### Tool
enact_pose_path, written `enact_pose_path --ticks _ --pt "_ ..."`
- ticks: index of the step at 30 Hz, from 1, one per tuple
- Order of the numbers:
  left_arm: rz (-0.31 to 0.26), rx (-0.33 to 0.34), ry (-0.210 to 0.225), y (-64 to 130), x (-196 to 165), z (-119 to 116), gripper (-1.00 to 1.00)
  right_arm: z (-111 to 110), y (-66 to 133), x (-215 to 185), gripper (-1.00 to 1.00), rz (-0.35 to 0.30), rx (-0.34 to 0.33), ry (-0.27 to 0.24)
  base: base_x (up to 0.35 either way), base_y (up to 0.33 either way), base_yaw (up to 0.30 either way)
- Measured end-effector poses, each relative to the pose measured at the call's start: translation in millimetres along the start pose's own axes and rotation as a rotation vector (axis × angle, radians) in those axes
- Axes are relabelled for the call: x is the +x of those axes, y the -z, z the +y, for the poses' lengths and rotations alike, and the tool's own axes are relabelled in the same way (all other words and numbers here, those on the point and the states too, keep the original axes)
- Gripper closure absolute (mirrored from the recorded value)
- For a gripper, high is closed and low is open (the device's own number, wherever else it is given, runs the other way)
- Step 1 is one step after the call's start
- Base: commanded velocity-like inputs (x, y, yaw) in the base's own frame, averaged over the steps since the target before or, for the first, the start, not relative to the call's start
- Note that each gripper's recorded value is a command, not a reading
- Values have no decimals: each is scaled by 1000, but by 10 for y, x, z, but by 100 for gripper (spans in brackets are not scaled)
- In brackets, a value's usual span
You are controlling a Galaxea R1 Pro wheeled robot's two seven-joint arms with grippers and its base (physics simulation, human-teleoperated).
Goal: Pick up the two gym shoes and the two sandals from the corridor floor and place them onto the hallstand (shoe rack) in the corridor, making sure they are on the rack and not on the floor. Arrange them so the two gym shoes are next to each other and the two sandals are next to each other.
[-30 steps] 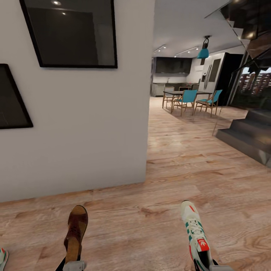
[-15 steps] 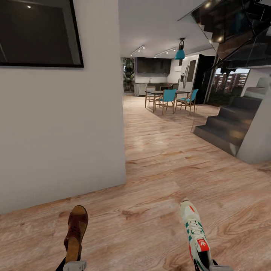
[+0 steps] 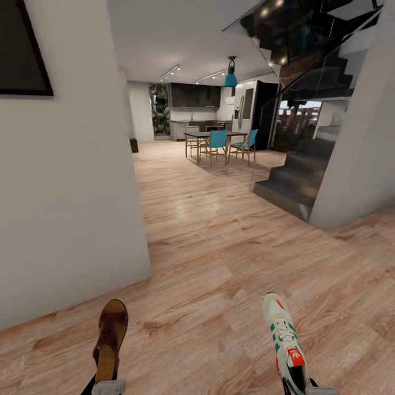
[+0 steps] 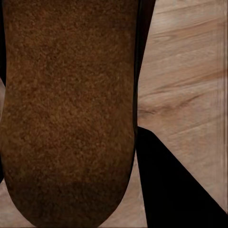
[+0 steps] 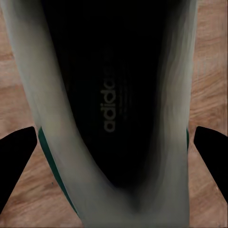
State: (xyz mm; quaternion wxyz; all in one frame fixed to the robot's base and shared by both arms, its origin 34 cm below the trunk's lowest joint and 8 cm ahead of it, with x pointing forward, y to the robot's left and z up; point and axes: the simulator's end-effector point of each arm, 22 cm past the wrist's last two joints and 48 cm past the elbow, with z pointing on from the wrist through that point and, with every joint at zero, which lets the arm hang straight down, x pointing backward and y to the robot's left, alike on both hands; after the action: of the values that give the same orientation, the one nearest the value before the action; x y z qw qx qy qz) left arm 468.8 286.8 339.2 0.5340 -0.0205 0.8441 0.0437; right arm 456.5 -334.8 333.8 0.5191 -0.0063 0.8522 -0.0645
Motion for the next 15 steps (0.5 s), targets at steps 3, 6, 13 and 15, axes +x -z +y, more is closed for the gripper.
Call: enact_pose_path --ticks 3,6,13,15 --pt "0 0 0 0 0 0 100 -1 0 1 100 0 0 0 240 -183 -266" --pt "0 0 0 0 1 0 100 0 0 1 100 0 0 0 196 -129 -266" --pt "1 0 0 -1 3 1 100 1 -1 3 100 1 0 0 43 -22 -266" --pt "1 0 0 0 5 1 100 1 -1 3 100 1 0 0 5 -3 -265"
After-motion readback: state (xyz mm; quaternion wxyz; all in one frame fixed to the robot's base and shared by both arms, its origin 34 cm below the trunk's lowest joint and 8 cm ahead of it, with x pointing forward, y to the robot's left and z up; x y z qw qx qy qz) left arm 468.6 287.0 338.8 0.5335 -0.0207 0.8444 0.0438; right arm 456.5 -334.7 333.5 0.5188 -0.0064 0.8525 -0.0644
